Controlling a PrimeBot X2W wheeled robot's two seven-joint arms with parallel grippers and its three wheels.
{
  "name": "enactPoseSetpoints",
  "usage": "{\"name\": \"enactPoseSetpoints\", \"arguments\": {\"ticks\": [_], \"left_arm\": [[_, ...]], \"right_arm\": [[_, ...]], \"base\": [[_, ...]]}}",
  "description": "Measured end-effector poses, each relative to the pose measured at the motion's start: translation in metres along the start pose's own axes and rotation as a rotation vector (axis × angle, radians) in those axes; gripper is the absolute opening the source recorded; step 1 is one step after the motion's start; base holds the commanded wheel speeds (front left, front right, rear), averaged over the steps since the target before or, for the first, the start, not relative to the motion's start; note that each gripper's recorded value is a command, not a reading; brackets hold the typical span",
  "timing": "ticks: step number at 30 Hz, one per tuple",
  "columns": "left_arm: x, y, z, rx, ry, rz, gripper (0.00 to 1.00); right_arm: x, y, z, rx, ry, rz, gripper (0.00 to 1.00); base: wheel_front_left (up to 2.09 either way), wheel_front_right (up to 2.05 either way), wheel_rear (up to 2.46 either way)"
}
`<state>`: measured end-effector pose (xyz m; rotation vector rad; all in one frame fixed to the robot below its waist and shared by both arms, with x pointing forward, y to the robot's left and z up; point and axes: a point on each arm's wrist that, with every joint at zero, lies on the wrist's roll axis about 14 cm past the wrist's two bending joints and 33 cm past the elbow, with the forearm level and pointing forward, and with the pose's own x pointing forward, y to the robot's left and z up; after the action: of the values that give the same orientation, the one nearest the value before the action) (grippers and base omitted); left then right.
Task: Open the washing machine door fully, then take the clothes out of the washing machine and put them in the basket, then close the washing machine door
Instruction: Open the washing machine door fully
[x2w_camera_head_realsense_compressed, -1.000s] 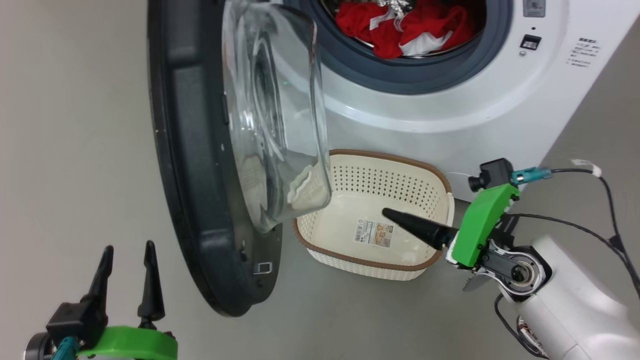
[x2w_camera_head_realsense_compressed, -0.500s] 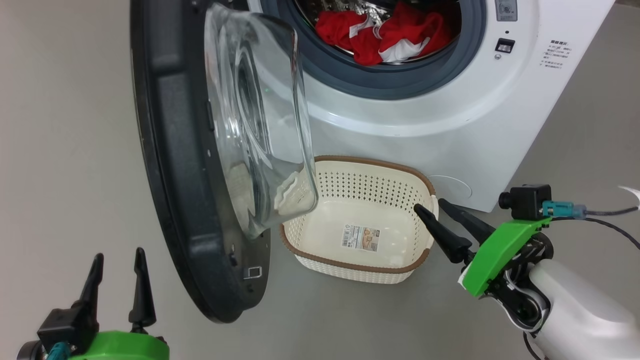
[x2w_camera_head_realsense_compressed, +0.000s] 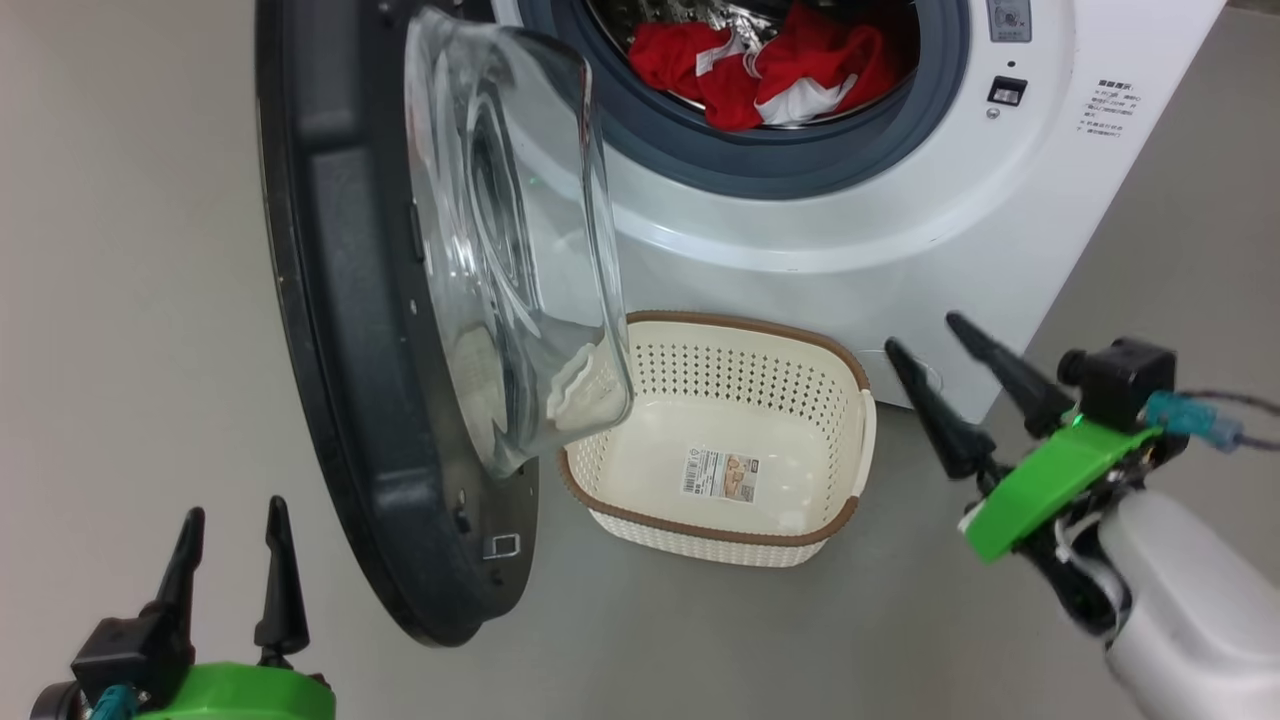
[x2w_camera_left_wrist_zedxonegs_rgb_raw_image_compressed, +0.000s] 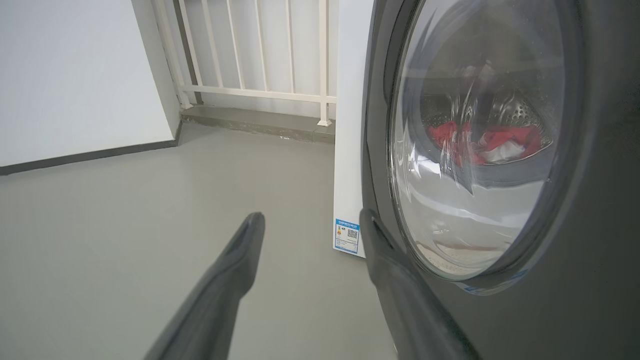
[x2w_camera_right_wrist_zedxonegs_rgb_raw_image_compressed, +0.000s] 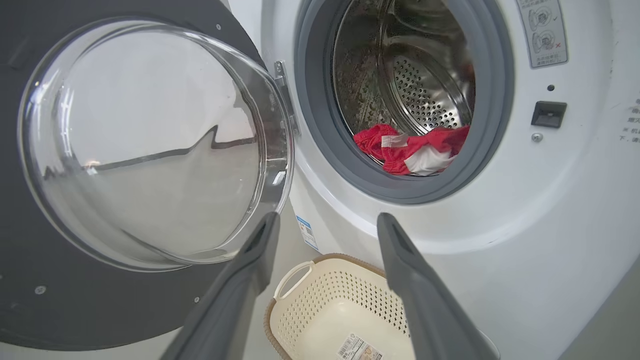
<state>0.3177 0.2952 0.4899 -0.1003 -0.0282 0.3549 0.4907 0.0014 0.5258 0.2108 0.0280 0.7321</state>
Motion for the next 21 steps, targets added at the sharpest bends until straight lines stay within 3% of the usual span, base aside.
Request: {"name": "enactPoseSetpoints", "arguments": {"ticks": [11, 21], "left_arm": [[0.0, -0.001, 0.003, 0.001, -0.008, -0.003, 1.0], [0.0, -0.004, 0.001, -0.008, -0.004, -0.009, 1.0]], "right_arm": [[-0.024, 0.014, -0.024, -0.069, -0.003, -0.026, 1.0], [-0.034, 0.003, -0.032, -0.059, -0.005, -0.102, 1.0]], "base": [[0.0, 0.0, 0.0], [0.0, 0.0, 0.0]]}}
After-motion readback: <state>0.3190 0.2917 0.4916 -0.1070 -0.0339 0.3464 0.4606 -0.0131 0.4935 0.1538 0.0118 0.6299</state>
